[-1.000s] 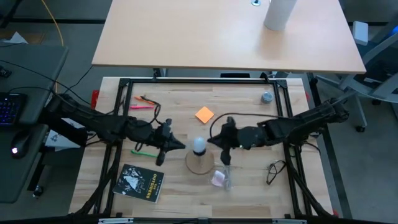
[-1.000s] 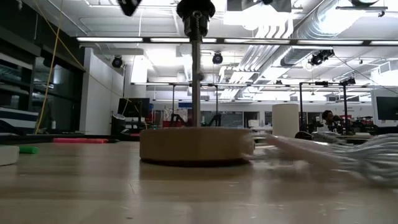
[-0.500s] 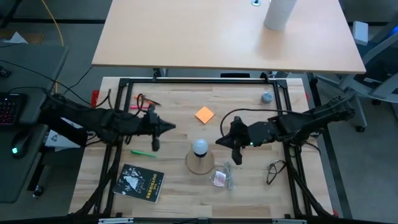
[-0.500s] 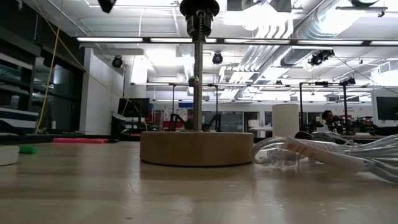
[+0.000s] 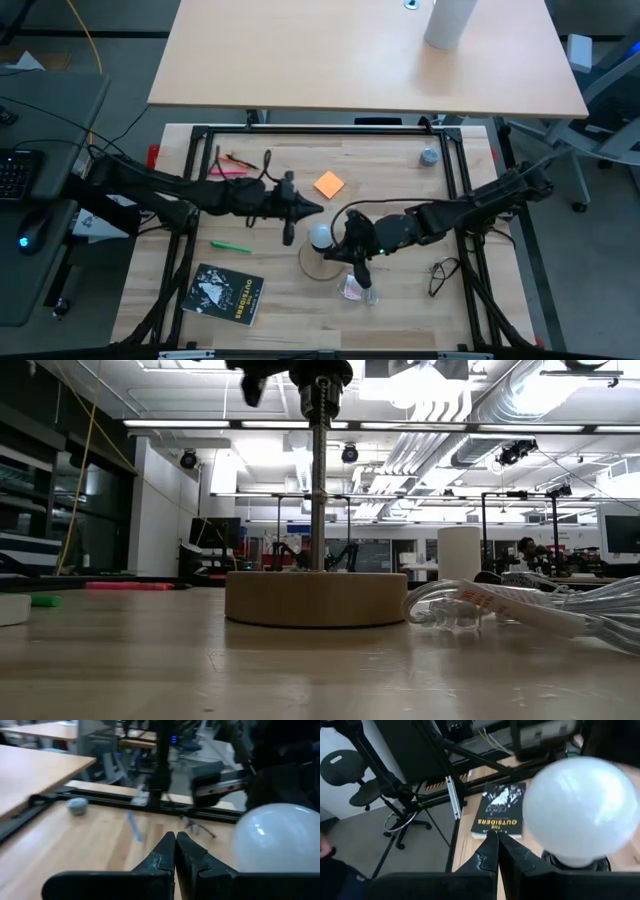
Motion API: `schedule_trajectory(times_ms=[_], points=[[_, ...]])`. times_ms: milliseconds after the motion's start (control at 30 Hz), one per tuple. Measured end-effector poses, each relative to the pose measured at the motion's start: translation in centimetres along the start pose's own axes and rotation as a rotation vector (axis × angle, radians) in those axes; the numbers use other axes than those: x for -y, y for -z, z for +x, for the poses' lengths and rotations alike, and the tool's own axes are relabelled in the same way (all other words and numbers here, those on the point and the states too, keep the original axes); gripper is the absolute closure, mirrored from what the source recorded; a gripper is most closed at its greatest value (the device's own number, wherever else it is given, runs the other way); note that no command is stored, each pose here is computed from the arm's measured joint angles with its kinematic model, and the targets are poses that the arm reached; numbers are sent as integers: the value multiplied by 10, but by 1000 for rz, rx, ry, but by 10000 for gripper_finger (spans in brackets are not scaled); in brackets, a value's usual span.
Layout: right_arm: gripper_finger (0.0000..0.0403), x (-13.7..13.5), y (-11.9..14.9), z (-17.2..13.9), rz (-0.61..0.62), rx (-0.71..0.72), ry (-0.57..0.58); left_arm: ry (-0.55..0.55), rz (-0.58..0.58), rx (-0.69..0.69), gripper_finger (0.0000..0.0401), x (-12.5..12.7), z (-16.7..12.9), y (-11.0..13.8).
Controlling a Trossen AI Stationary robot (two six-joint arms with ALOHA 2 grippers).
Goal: Screw lightbulb
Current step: Remove the white lightbulb from the lamp
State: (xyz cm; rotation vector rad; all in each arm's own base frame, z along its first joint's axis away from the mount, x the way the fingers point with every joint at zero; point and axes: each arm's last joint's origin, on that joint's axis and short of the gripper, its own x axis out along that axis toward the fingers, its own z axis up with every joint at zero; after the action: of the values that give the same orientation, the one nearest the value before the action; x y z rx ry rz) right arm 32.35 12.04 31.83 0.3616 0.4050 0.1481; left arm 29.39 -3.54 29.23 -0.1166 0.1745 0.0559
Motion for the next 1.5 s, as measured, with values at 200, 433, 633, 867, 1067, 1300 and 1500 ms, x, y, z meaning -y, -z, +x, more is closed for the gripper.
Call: schedule_trajectory(times_ms=[200, 433, 633, 867, 1067, 1300, 1500], points=[[403, 2, -4, 1, -12, 47, 23, 83, -86, -22, 401, 8, 6, 6], [403, 4, 2, 1, -27, -15, 56, 162, -124, -40, 401, 24, -4, 5], [403, 6, 2, -5, -52, -32, 84, 202, -138, -130, 401, 32, -27, 2], [403, 12, -3, -19, -79, -43, 161, 197, -134, -226, 401, 31, -61, -2], [403, 15, -10, -40, -78, -47, 195, 147, -151, -323, 401, 28, -95, -1], [403, 11, -8, -39, -1, -84, 81, -78, -105, -272, 401, 21, -100, 0], [403, 6, -10, -34, 78, -29, 73, -47, -98, -312, 401, 25, -94, 5]])
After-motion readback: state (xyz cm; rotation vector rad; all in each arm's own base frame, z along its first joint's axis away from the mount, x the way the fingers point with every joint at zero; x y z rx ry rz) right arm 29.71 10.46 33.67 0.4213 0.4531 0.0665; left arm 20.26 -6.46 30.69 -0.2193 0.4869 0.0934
